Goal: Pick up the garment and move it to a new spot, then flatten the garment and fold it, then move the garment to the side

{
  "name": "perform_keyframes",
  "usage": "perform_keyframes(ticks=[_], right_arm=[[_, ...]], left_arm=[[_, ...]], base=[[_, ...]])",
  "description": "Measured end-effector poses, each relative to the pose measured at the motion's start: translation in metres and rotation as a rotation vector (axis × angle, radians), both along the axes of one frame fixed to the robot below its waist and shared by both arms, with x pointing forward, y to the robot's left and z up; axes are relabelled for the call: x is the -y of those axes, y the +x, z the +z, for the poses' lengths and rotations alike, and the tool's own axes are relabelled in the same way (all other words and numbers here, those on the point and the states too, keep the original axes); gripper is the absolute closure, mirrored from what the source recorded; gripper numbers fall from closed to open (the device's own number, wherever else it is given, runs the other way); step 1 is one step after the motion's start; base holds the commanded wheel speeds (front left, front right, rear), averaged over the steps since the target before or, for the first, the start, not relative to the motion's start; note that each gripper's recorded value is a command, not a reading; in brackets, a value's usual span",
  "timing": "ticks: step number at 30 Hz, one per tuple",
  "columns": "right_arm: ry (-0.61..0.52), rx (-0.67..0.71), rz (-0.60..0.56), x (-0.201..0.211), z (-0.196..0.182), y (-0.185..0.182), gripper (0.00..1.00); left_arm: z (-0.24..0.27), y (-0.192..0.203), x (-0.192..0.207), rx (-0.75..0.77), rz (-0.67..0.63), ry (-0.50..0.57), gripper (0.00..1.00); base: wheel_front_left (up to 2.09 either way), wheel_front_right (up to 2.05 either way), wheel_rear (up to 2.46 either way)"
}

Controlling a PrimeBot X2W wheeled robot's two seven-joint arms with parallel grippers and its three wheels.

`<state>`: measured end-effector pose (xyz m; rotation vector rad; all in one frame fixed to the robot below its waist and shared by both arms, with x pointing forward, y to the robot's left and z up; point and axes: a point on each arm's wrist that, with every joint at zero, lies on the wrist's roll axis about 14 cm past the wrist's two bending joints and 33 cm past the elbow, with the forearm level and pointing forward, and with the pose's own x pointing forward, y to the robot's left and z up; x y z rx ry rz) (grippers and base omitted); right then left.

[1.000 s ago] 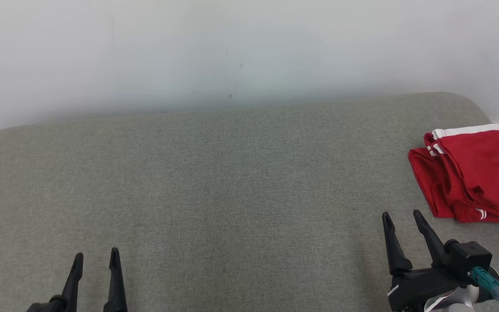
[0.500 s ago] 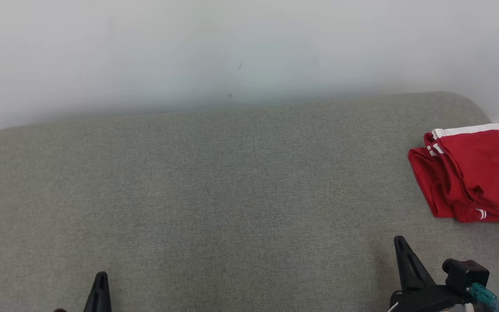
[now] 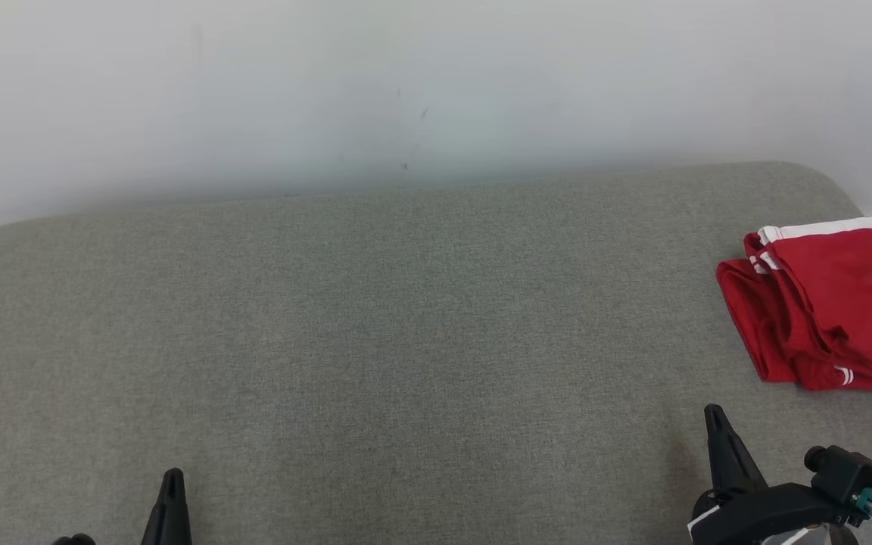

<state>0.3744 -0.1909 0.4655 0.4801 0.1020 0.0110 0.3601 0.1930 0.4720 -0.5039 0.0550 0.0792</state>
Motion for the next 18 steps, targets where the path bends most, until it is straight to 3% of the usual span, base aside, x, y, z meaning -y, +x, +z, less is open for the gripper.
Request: perform_keyframes(ticks=[18], right_arm=[[0.263, -0.007, -0.061, 0.0062, 0.0069, 0.0042, 1.00]], left_arm=[[0.0027, 0.0076, -0.0032, -0.004, 0.026, -0.262, 1.00]], base=[[0.00, 0.00, 0.00]])
